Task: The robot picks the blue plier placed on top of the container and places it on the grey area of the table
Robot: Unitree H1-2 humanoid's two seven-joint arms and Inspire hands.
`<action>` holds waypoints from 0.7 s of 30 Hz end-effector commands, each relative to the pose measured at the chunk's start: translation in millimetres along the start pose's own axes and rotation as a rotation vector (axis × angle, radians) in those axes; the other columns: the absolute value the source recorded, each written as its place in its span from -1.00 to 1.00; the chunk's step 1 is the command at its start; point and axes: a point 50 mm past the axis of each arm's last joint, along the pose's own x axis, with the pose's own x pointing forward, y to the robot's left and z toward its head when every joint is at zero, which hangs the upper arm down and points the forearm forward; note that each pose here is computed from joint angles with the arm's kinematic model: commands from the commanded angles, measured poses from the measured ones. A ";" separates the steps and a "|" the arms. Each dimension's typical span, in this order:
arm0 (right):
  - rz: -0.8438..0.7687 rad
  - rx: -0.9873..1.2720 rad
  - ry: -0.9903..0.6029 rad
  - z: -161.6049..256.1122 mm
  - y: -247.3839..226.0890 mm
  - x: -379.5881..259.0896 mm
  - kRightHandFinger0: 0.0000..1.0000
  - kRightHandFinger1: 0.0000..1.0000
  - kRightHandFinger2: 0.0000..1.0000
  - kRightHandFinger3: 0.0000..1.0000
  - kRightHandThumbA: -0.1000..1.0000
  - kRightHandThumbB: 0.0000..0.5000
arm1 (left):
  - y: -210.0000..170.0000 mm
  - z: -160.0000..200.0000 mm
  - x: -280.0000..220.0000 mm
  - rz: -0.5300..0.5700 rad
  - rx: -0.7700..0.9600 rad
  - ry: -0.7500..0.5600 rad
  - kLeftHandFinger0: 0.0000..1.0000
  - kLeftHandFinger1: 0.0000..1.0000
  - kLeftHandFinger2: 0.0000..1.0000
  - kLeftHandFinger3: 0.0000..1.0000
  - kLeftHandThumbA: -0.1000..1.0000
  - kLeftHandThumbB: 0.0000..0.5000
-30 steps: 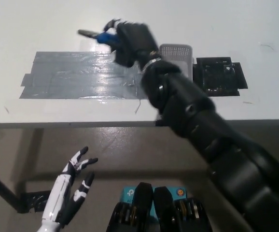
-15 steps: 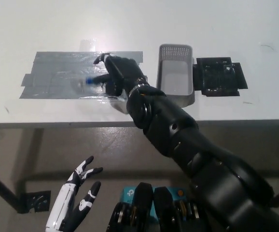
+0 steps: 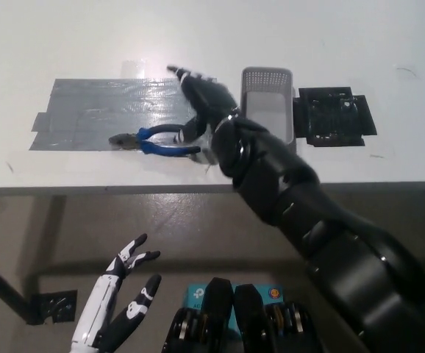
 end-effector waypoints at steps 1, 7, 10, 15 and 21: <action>-0.182 0.059 -0.137 50.3 -72.2 13.5 1.00 1.00 1.00 1.00 1.00 0.45 | 2.8 10.5 4.7 -0.016 0.024 -0.046 1.00 0.85 0.61 0.89 0.57 -1.00; -0.239 0.218 -0.165 70.2 -139.2 14.9 1.00 1.00 1.00 1.00 1.00 0.30 | 2.9 11.7 6.6 -0.022 0.027 -0.044 1.00 0.87 0.61 0.90 0.61 -1.00; -0.238 0.301 -0.202 75.8 -176.6 11.3 1.00 1.00 1.00 1.00 1.00 0.36 | 2.4 13.4 7.4 -0.014 0.021 -0.044 1.00 0.88 0.60 0.88 0.58 -1.00; -0.275 0.394 -0.329 76.5 -219.1 -6.3 1.00 1.00 1.00 1.00 1.00 0.67 | 3.5 15.0 10.6 0.003 0.010 -0.057 1.00 0.88 0.61 0.89 0.52 -1.00; -0.341 0.320 -0.611 88.0 -258.6 -90.6 1.00 1.00 1.00 1.00 1.00 0.72 | 16.9 19.5 32.3 0.056 0.010 -0.112 1.00 0.84 0.67 0.94 0.61 -1.00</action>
